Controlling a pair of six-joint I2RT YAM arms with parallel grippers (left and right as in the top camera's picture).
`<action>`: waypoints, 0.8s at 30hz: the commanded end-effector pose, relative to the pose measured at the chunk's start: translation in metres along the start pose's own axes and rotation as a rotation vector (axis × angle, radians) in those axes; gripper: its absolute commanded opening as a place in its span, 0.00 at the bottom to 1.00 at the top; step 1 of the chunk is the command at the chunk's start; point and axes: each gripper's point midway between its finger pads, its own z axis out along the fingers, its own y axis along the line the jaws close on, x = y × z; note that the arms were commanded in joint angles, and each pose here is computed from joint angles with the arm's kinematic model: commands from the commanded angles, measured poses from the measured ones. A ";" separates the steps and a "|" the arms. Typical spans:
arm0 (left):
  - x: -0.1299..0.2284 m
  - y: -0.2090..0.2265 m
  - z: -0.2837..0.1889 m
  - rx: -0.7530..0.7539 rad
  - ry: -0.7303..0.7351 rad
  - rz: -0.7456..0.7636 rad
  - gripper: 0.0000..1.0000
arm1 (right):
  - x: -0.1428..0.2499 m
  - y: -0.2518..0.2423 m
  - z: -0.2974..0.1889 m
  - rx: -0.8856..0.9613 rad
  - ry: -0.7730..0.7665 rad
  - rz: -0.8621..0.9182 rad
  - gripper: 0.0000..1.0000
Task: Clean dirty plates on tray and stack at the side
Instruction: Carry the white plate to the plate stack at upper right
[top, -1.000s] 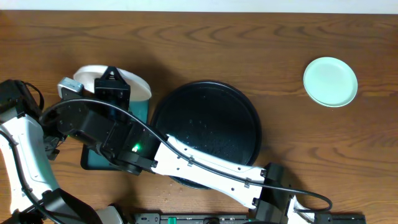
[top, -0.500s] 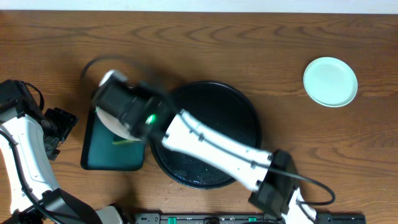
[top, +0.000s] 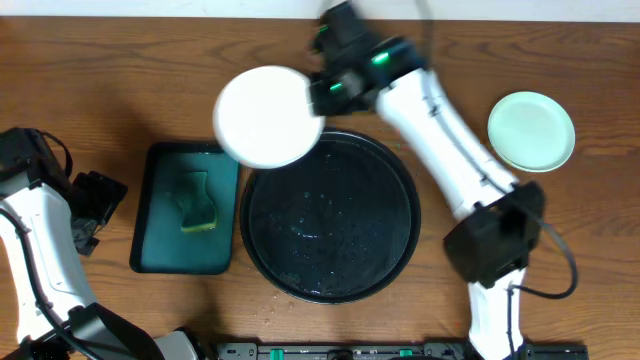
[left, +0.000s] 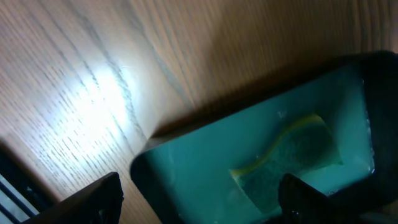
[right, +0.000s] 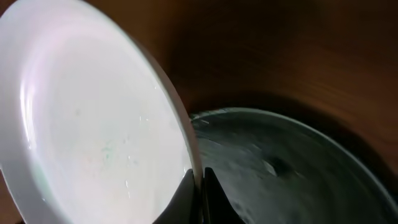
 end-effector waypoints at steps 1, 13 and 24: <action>0.008 -0.017 0.000 0.019 0.005 0.057 0.81 | -0.018 -0.044 -0.038 -0.052 -0.018 0.147 0.01; 0.070 -0.087 0.010 0.056 0.044 0.391 0.81 | 0.026 -0.266 -0.134 0.353 0.045 0.474 0.01; 0.093 -0.108 0.009 0.084 0.038 0.494 0.81 | 0.089 -0.399 -0.212 0.429 -0.035 0.922 0.01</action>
